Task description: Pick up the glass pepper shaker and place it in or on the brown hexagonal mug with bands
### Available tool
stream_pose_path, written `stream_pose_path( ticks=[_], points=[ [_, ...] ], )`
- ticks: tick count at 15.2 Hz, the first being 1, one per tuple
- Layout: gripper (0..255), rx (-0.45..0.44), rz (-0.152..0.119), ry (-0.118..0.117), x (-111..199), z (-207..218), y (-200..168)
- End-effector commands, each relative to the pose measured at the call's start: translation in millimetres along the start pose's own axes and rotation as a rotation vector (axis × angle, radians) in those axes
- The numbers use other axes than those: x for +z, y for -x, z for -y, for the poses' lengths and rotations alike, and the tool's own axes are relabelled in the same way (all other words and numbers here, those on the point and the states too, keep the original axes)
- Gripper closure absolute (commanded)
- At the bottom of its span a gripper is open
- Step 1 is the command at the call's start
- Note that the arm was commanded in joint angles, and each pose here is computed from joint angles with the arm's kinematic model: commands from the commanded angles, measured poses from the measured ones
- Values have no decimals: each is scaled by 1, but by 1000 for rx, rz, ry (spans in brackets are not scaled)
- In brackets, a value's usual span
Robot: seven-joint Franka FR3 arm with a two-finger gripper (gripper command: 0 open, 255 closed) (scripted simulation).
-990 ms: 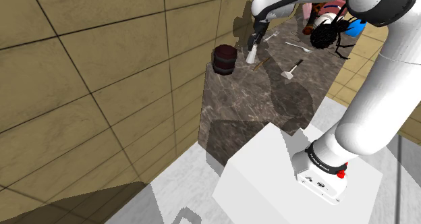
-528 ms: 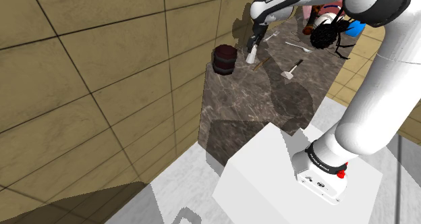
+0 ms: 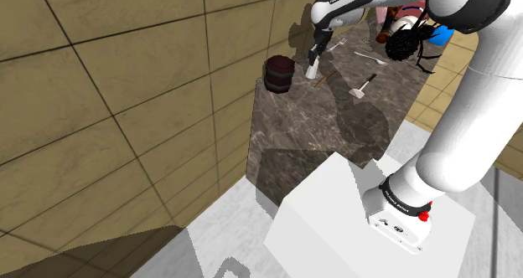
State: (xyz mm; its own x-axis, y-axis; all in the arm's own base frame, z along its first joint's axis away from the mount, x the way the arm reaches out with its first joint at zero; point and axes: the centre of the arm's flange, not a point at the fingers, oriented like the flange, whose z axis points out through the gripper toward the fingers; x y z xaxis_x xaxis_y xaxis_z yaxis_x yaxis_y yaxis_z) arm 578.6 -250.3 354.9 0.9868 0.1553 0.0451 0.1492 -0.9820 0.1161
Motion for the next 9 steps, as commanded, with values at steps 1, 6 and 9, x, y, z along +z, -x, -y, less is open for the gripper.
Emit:
stream_pose_path(
  ticks=[1,6,9],
  points=[
    [255,0,1,0,1,0,0],
    [255,0,1,0,-10,-1,0],
    [255,0,1,0,-26,-3,-1]
  ],
)
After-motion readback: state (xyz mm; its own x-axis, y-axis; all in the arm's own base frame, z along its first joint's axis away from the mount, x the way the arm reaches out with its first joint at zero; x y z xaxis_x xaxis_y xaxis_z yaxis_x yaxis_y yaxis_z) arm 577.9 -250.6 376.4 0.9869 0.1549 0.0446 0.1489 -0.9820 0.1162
